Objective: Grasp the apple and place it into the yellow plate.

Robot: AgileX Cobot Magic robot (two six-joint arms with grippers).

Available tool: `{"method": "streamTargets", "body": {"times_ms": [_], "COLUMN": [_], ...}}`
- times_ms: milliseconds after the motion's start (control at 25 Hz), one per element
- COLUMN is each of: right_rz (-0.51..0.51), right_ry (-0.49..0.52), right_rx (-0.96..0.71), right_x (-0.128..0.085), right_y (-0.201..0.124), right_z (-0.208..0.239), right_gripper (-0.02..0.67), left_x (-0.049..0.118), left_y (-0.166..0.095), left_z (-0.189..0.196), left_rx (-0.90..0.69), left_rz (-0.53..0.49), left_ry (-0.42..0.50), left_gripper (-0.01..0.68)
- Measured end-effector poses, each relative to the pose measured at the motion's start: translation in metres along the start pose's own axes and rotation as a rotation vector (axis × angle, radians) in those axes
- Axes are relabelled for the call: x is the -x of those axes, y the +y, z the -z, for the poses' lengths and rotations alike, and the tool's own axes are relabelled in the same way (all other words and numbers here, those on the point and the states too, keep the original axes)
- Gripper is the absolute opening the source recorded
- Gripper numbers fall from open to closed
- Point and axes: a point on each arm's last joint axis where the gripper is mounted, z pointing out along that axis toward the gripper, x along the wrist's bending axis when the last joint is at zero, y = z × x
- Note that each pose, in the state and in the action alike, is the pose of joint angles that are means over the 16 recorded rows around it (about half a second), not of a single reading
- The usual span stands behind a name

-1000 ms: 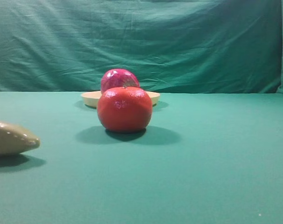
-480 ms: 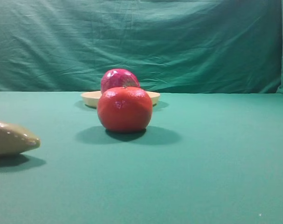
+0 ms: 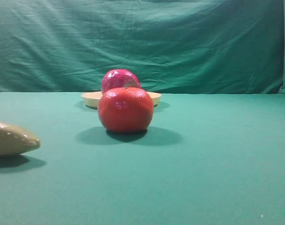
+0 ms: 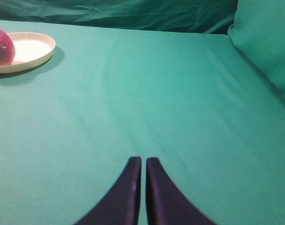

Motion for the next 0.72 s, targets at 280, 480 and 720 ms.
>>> {"method": "streamTargets", "body": {"times_ms": [280,480,720], "right_rz": [0.007,0.008,0.011], "right_ry": [-0.004,-0.005,-0.005], "right_rx": [-0.012,-0.012,-0.012], "right_x": [0.0003,0.0003,0.0004], "right_y": [-0.0011,-0.001,-0.0008], "right_z": [0.0,0.0001,0.0001], "right_gripper": [0.0,0.0,0.0], "left_x": [0.0,0.0,0.0], "left_y": [0.0,0.0,0.0], "left_z": [0.0,0.0,0.0], "left_rx": [0.0,0.0,0.0], "left_rz": [0.0,0.0,0.0], "left_ry": [0.0,0.0,0.0], "left_gripper": [0.157,0.157,0.157]}}
